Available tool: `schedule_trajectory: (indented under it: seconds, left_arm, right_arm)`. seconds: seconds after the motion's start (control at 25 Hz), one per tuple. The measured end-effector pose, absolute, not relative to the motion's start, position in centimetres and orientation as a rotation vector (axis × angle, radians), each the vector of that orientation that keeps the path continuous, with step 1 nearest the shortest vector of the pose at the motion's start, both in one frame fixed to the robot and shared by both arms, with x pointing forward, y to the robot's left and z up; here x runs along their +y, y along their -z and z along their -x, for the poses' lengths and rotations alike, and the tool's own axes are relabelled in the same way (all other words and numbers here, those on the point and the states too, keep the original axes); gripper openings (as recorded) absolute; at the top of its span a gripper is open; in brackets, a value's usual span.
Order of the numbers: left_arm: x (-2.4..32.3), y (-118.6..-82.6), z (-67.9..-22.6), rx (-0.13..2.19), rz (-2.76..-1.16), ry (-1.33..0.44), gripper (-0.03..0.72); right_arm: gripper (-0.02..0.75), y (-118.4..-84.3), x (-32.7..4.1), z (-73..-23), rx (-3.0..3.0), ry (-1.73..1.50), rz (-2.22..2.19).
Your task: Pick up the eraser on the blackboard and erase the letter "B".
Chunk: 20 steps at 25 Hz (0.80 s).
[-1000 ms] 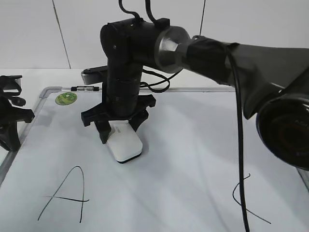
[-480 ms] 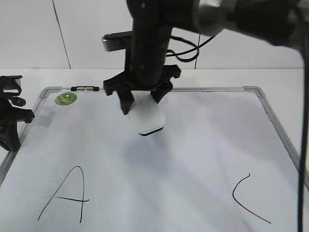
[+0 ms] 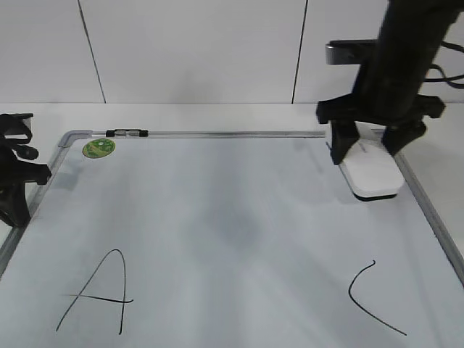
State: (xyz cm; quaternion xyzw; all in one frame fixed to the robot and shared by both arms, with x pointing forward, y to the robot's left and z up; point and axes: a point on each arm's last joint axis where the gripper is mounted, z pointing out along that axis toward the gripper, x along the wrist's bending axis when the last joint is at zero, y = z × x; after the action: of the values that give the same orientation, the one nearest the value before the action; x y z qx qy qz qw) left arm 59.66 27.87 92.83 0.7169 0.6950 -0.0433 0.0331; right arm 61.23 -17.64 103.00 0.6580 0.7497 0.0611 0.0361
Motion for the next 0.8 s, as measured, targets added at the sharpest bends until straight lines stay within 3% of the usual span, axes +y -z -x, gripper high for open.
schedule_trajectory:
  seconds: [0.4,0.8]
  left_arm:
    - [27.9,-92.8,-59.7,2.139,-2.206,0.133,0.016]
    - [27.9,-92.8,-59.6,2.140,-2.205,0.137,0.016]
  right_arm:
    - [0.528,-100.5,-25.9,-59.4,2.264,-0.204,-2.182]
    - [0.528,-99.8,-28.2,-60.1,2.227,-0.255,-2.182]
